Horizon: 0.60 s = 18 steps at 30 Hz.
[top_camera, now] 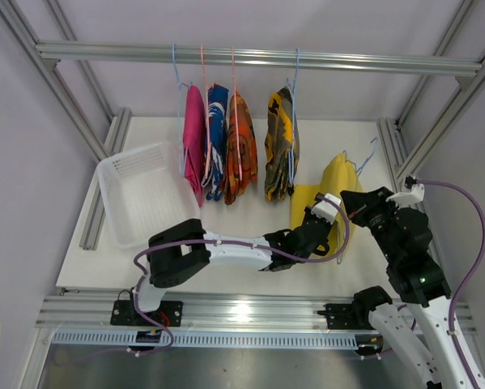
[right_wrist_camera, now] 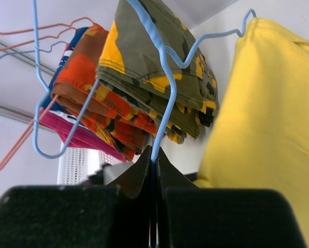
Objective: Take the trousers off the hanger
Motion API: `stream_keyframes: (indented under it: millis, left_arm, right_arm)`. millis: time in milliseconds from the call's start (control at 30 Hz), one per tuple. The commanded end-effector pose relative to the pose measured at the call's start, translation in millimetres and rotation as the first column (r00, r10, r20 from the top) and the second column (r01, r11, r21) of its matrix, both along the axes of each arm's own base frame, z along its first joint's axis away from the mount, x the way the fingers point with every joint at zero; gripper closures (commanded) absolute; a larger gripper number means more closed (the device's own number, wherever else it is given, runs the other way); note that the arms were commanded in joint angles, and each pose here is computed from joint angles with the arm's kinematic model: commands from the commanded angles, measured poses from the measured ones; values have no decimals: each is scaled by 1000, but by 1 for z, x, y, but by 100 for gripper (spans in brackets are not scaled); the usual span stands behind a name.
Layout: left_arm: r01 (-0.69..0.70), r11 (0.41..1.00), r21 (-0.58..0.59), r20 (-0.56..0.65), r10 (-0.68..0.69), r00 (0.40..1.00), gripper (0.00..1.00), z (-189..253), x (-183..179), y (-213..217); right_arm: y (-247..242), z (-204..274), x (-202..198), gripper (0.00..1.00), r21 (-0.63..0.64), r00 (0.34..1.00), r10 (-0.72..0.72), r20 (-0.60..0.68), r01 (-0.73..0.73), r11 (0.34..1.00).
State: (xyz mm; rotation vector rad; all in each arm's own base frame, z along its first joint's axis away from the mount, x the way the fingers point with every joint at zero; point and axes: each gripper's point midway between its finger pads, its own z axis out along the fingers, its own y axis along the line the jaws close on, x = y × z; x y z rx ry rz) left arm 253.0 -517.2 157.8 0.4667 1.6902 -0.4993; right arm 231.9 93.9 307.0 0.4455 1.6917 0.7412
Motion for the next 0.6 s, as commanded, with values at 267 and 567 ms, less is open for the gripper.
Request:
stream_keyframes:
  millis: [267,567]
  left_arm:
    - [-65,980,-188,120,89,989,99,114,11,54]
    - [-35,975,-219,123,63,990,99,157,-1,64]
  right_arm:
    - [-1,-24,1,100,10,1000,-12,8,12,1000]
    - [1,-54,9,100,40,999,-29,-15,29,999]
